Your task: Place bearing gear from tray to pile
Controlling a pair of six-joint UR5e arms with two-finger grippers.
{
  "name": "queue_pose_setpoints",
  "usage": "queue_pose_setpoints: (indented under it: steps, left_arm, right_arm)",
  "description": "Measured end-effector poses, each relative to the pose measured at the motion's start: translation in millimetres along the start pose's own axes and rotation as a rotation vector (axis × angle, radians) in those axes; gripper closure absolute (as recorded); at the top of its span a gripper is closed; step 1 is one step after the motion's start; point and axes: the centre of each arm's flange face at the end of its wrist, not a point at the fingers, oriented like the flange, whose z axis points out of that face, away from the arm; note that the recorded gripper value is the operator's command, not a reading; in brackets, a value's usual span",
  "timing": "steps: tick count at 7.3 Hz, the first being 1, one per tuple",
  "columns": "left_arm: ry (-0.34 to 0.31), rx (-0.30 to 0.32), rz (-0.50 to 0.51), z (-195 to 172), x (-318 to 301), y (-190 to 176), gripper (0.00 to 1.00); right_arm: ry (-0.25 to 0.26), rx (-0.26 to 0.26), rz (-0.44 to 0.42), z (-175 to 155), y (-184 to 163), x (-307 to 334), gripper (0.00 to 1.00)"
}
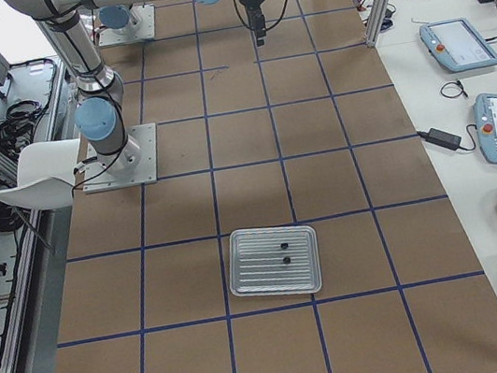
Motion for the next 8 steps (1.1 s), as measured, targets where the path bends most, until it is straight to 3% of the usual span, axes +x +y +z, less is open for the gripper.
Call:
queue_pose_setpoints:
  steps: [4,8]
  left_arm:
    - [0.001,-0.003,-0.001,1.3,-0.7,-0.3,0.0]
    - [0.001,-0.005,-0.003,2.1,-1.5,-0.8,0.0]
  right_arm:
    - [0.028,-0.03,0.073,14.5,-5.6,110.6,0.0]
    - [0.009,-0.086,0.026,66.4,-0.7,263.2,0.0]
